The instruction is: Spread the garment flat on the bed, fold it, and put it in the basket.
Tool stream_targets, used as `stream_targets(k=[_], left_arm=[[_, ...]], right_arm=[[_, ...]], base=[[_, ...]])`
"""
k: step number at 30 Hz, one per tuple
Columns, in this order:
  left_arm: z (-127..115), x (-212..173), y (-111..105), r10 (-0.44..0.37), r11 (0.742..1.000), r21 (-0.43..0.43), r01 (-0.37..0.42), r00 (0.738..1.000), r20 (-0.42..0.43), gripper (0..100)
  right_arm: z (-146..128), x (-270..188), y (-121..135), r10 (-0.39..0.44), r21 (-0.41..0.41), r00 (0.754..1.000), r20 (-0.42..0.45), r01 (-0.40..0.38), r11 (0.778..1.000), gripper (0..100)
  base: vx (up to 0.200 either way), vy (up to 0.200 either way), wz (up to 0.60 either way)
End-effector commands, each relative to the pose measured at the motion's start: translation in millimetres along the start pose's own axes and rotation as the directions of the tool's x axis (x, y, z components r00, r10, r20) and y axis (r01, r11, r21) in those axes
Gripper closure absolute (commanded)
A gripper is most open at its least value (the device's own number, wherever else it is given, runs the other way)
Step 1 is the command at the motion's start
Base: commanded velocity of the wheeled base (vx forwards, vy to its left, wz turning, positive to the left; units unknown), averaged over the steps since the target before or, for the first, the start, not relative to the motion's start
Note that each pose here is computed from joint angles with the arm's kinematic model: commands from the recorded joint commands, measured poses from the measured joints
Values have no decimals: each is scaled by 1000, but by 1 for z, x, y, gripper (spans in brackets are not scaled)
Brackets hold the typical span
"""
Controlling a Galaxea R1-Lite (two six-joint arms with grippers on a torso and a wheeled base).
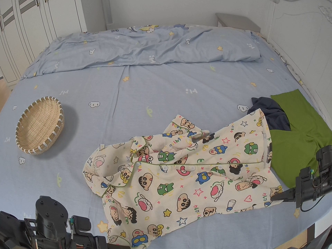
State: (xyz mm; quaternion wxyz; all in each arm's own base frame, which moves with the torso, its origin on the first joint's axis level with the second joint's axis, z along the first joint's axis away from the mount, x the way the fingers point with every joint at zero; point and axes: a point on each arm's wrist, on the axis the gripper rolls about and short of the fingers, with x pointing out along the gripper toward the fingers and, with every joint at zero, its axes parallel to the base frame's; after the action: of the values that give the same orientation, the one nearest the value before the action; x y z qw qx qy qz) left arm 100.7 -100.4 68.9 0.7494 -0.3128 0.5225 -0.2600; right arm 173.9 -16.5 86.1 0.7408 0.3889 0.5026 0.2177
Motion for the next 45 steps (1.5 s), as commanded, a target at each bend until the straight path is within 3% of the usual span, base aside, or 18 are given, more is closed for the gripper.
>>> stream_targets(k=[1,6,22,23,33,36,45], left_arm=[[-13,-1,5,34,999,-4,-35,996,-80,100],[-14,-1,6,43,999,8,-42,995,-89,100],[-15,4,9,80,996,45,-76,990,-114,100],[-15,4,9,82,996,44,-77,990,-115,100],[-14,7,10,93,995,44,-89,989,-117,100],[-14,7,11,104,993,73,-96,988,-113,100],[-17,10,18,166,980,133,-147,974,-151,100]], right_arm=[[-4,-2,3,-25,20,1000,-10,26,999,100],[-11,0,0,-103,56,994,-38,105,993,100],[-26,3,-10,-124,112,988,-92,134,985,100],[-26,3,-10,-124,114,988,-92,134,984,0],[-26,1,-11,-127,121,989,-75,136,983,0],[-23,-7,-12,-130,128,991,-20,132,983,0],[-25,-28,6,-119,39,987,111,116,993,0]], base=[[0,0,0],[0,0,0],[0,0,0],[0,0,0],[0,0,0],[0,0,0],[0,0,0]])
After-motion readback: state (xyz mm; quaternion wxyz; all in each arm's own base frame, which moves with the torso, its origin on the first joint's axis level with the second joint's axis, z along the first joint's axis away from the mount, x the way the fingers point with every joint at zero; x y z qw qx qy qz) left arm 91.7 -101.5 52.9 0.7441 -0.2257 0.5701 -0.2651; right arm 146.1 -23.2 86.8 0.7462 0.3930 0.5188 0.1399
